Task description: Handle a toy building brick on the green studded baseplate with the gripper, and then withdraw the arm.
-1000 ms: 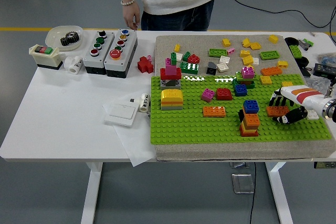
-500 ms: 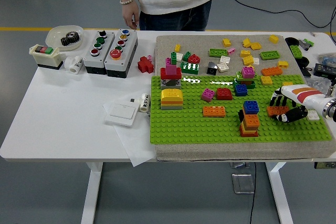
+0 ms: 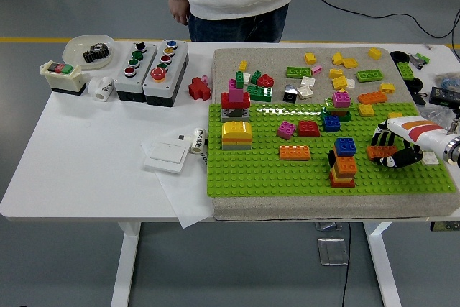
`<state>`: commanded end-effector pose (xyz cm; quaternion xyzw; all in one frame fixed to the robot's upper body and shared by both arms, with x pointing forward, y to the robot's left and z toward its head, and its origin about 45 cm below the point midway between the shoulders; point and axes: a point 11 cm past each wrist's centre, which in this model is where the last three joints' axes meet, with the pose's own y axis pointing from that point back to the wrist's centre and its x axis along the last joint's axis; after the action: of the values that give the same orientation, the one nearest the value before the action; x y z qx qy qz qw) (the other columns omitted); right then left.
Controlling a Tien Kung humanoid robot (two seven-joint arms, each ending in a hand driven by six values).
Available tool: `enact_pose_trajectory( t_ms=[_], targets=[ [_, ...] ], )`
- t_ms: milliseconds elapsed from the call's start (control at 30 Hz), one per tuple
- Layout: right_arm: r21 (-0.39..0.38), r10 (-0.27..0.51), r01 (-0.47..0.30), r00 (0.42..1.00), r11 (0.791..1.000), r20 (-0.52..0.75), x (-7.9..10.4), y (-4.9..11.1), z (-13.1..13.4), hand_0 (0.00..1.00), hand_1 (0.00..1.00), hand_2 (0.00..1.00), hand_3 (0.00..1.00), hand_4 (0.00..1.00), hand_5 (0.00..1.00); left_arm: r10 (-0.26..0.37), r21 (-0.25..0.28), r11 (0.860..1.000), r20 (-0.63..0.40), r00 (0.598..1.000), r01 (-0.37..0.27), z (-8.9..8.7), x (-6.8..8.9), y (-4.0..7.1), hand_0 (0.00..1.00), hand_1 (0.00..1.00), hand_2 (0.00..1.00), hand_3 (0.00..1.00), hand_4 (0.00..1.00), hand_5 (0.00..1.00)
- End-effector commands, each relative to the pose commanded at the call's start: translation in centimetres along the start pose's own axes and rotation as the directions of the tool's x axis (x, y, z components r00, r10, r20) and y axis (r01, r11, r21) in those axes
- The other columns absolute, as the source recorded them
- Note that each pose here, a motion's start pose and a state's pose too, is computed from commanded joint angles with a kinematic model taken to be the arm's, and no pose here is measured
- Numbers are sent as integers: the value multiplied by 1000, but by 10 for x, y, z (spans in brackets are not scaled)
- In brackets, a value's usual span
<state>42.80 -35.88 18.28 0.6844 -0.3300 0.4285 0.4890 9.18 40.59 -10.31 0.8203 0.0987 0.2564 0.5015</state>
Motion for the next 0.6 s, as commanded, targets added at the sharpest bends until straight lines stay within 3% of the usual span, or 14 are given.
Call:
enact_pose_trajectory(
  t_ms=[600],
  targets=[
    [-1,26,-26,999,1000,20,7,3,2,244,377,480,505,702,368,1,1,1000,0,1000,-1,0,1,0,423,462,517,595,622,750]
  ],
)
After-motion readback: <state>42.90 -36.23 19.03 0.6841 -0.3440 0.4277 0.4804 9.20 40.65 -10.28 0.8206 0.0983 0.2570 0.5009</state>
